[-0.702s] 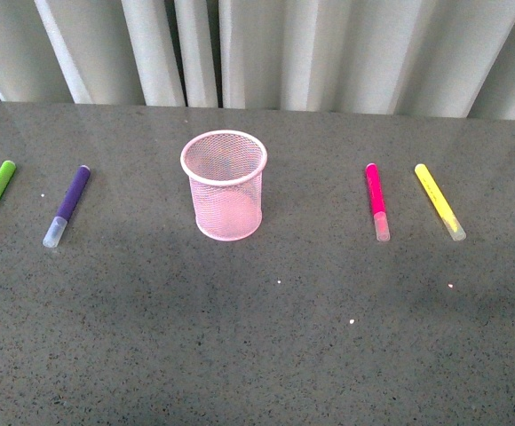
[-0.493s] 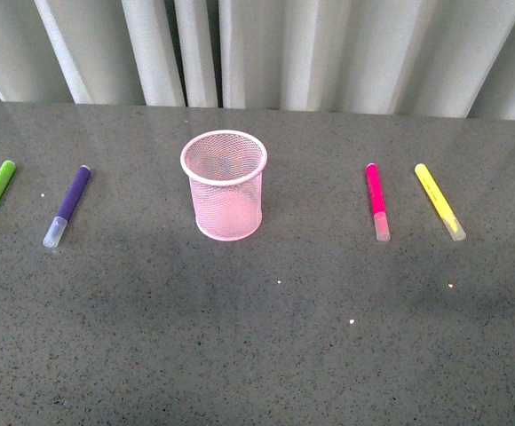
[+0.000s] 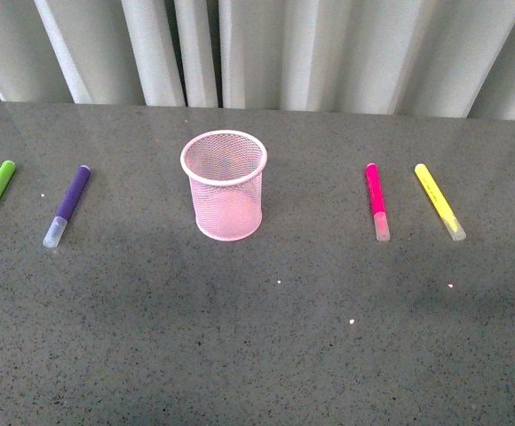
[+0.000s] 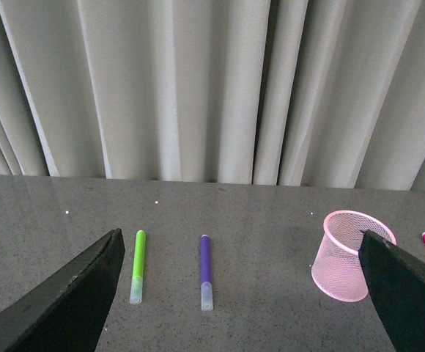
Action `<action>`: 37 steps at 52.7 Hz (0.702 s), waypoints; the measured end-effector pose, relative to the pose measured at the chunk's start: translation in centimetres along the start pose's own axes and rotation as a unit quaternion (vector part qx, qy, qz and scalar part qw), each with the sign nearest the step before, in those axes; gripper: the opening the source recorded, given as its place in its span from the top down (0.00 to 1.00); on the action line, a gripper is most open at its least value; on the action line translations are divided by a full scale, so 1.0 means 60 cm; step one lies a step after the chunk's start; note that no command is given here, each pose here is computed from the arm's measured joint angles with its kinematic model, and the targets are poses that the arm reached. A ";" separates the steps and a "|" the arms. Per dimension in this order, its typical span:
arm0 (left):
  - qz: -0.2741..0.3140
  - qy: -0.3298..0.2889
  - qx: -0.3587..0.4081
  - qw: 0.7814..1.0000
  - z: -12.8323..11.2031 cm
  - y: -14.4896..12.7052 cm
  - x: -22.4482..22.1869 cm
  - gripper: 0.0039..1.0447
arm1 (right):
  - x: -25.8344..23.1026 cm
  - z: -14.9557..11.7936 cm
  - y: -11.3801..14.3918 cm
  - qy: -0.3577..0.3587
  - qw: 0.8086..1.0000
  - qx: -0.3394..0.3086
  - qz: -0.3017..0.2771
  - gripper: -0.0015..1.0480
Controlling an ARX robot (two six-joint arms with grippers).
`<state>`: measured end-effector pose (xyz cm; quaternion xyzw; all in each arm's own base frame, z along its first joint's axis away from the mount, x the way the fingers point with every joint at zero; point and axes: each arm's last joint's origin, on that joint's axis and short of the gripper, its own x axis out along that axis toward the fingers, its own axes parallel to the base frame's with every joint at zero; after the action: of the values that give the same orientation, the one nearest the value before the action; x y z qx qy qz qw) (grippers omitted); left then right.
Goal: Insert purple and pink pens into pink cup
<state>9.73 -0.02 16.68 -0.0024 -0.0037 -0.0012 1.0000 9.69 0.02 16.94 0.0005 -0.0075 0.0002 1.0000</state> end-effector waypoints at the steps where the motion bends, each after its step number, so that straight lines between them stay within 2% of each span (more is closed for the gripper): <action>1: 0.000 0.000 0.000 1.000 0.000 0.000 0.000 0.06 | 0.000 0.000 0.000 0.000 1.000 0.000 0.000 0.07; 37: 0.000 0.000 0.000 1.000 0.000 0.000 0.000 0.06 | 0.000 0.000 0.000 0.000 1.000 0.000 0.000 0.07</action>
<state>9.73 -0.02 16.68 -0.0024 -0.0037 -0.0012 1.0000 9.69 0.02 16.94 0.0005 -0.0075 0.0002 1.0000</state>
